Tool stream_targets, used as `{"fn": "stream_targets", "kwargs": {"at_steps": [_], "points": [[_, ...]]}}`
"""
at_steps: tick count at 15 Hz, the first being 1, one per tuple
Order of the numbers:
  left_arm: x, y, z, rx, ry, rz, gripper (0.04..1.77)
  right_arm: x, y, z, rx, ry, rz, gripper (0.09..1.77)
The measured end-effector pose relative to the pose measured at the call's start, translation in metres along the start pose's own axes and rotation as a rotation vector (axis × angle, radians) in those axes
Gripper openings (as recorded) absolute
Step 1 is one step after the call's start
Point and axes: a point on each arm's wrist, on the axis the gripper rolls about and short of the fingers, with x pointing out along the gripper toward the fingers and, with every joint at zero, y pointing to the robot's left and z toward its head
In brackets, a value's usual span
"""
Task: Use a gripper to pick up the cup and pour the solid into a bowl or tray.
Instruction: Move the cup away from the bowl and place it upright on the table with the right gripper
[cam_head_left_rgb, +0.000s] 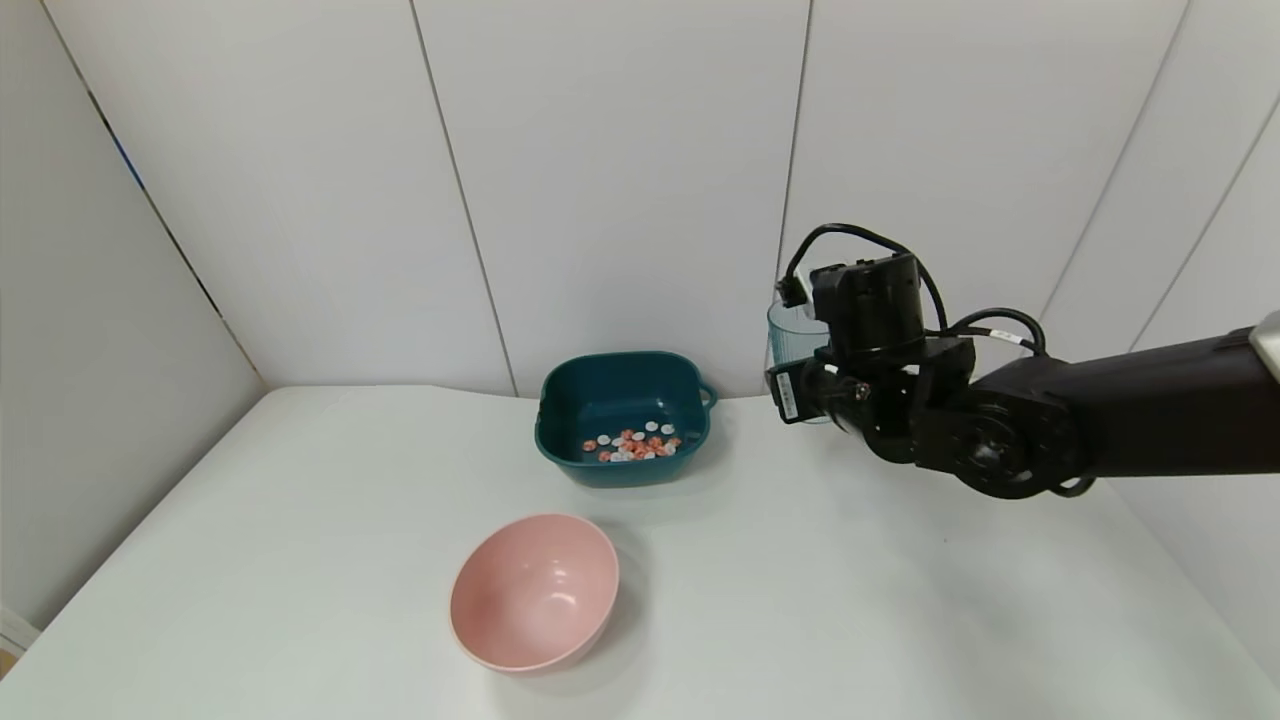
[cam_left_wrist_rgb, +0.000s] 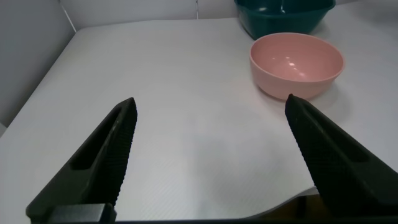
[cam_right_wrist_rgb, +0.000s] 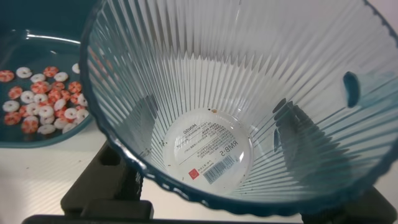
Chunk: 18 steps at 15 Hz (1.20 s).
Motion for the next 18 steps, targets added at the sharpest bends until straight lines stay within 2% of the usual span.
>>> {"fn": "stream_targets", "kwargs": {"at_steps": [5,9,11,14,18], "points": [[0.0,0.0,0.0,0.0,0.0,0.0,1.72,-0.031,0.004,-0.012,0.123,-0.122,0.052,1.33],[0.0,0.0,0.0,0.0,0.0,0.001,1.72,-0.041,0.002,-0.033,0.099,-0.071,0.043,1.33],[0.0,0.0,0.0,0.0,0.0,0.001,1.72,-0.045,-0.001,-0.041,0.142,-0.074,0.041,1.33],[0.0,0.0,0.0,0.0,0.0,0.0,1.72,-0.044,-0.005,-0.046,0.213,-0.172,0.047,1.33],[0.0,0.0,0.0,0.0,0.0,0.0,1.72,-0.026,-0.004,-0.075,0.207,-0.23,0.083,1.33]]}}
